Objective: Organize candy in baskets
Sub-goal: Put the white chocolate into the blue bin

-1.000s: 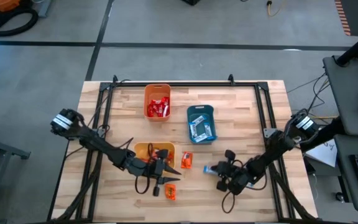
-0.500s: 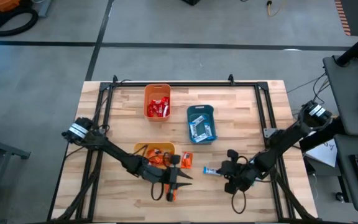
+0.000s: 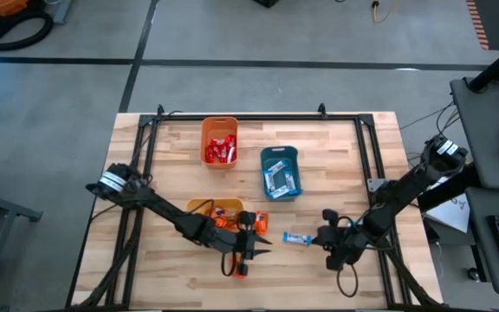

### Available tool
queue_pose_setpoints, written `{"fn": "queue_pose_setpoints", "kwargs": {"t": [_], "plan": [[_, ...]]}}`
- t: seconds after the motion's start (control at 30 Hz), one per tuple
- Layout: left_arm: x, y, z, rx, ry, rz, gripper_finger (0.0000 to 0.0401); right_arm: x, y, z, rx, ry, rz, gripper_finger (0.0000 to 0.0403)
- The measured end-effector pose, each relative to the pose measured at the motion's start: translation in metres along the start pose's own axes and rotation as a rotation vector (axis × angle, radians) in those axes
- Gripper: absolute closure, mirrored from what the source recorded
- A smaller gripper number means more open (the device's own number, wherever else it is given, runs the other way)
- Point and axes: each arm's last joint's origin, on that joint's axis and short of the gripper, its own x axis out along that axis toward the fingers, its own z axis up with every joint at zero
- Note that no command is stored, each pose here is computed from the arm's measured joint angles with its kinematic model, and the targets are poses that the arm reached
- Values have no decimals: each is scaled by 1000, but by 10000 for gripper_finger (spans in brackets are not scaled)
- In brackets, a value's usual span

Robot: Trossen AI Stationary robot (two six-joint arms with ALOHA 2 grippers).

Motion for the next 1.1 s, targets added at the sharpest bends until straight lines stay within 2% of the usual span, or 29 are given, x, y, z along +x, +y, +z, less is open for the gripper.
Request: {"fn": "queue_pose_setpoints", "kwargs": {"t": [0.23,0.33,0.53,0.67,0.83,0.97,1.1], "plan": [[20,-6,3,6,-7,2,325,14,-18,-31,24,-128,18,394],[29,-8,3,33,8,4,325,14,-17,-30,-11,-213,58,394],[33,-7,2,39,24,8,325,12,-15,-22,-103,-319,9,380],[32,-6,3,35,22,11,325,17,-13,-21,-84,-336,-48,336],[29,-5,9,22,6,12,325,28,-11,-24,-17,-345,-123,257],[23,-3,19,23,-17,13,325,41,-5,-24,-24,-331,-153,197],[18,-2,27,30,-32,13,325,57,2,-22,-31,-311,-179,161]]}}
